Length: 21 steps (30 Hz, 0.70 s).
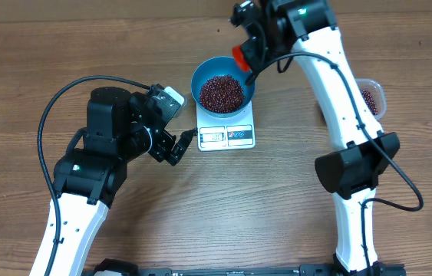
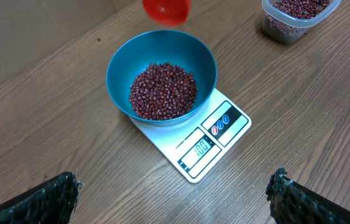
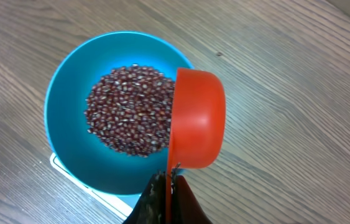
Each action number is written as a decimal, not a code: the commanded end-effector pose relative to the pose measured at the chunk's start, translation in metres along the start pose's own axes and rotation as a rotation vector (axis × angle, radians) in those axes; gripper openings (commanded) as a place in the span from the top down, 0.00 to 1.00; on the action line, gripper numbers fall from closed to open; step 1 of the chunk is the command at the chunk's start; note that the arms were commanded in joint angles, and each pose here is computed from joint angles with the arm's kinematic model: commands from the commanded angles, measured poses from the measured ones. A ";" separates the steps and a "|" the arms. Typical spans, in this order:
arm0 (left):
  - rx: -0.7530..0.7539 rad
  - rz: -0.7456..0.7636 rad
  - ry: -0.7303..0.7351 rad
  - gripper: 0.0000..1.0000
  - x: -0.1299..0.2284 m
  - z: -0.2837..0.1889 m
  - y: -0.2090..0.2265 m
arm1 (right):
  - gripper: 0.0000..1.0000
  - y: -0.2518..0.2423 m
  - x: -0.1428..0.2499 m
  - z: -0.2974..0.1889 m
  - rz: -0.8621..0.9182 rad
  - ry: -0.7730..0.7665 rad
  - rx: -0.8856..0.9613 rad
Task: Scoop item into bowl and weigh 150g on scale
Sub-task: 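Return the empty scoop with the right gripper to the bean tub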
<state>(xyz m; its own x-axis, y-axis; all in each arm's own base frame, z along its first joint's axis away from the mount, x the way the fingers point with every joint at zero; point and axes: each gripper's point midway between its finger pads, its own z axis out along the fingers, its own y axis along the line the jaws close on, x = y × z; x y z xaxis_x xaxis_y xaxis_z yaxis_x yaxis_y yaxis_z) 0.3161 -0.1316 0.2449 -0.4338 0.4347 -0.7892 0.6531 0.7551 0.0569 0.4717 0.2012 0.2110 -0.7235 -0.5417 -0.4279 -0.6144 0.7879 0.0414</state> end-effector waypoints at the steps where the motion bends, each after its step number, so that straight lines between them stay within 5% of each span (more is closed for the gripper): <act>1: 0.009 -0.018 -0.003 0.00 0.000 0.001 0.000 | 0.96 -0.002 -0.014 -0.039 0.006 -0.104 0.001; 12: 0.009 -0.018 -0.003 0.01 0.000 0.001 0.000 | 0.96 -0.093 0.008 -0.111 0.258 -0.249 0.061; 21: 0.009 -0.018 -0.003 0.00 0.000 0.001 0.000 | 0.97 -0.195 0.130 -0.146 0.628 -0.121 0.121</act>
<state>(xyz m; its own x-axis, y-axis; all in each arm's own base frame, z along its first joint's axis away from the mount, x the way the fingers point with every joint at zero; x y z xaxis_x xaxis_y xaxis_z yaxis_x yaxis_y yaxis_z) 0.3161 -0.1315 0.2449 -0.4339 0.4348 -0.7891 0.6529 0.7553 0.0571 0.4619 -0.0447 0.2629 -0.9027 0.0091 -0.4301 -0.0894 0.9739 0.2084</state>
